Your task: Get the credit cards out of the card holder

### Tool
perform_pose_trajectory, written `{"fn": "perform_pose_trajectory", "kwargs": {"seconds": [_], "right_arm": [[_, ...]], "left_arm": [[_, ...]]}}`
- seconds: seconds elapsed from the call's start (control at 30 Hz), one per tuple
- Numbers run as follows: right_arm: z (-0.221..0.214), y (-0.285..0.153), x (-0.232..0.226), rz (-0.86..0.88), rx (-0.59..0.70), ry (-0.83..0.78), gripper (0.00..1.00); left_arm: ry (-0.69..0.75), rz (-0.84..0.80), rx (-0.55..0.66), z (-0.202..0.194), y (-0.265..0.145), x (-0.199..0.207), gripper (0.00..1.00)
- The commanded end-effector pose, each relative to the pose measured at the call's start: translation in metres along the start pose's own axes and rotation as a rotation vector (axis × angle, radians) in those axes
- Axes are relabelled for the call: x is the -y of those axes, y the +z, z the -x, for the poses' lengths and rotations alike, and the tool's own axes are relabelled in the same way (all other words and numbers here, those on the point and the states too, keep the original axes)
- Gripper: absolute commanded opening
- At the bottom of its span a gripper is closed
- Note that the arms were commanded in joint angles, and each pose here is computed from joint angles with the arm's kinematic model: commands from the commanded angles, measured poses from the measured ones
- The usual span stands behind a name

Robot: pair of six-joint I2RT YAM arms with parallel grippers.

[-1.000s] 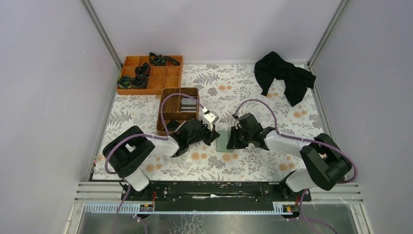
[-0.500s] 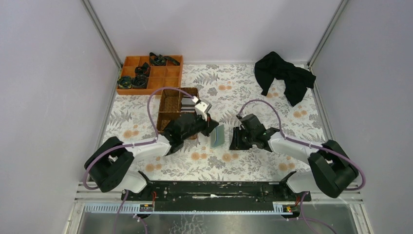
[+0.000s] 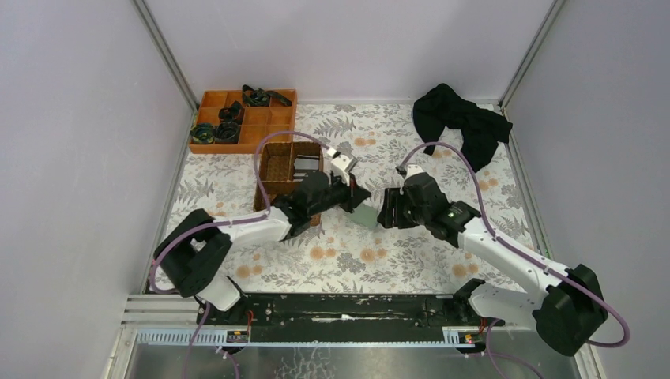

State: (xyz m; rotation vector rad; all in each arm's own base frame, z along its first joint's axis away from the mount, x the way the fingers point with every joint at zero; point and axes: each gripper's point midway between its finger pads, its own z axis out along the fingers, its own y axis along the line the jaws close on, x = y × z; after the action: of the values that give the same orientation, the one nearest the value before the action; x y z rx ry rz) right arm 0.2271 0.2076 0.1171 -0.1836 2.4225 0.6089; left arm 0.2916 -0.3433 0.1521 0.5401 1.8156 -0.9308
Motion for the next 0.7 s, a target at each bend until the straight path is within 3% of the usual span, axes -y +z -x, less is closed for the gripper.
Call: {"fn": "perform_pose_trajectory", "kwargs": {"seconds": [0.0, 0.17, 0.3, 0.47, 0.67], "right_arm": [[0.014, -0.02, 0.025, -0.126, 0.092, 0.002, 0.59], [0.05, -0.067, 0.046, -0.257, 0.289, 0.076, 0.56], [0.061, -0.09, 0.052, -0.294, 0.37, 0.115, 0.56], [0.05, -0.085, 0.056, -0.303, 0.335, 0.102, 0.56], [0.032, -0.059, 0.065, -0.332, 0.251, 0.074, 0.57]], "left_arm": [[0.004, -0.188, 0.095, 0.047, 0.031, 0.049, 0.0], [0.045, -0.308, 0.119, 0.08, 0.078, 0.074, 0.0], [0.044, -0.386, 0.107, 0.083, 0.104, 0.085, 0.0], [-0.024, -0.36, 0.056, 0.043, 0.099, 0.067, 0.0], [-0.134, -0.219, -0.043, -0.042, 0.07, 0.019, 0.0]]}}
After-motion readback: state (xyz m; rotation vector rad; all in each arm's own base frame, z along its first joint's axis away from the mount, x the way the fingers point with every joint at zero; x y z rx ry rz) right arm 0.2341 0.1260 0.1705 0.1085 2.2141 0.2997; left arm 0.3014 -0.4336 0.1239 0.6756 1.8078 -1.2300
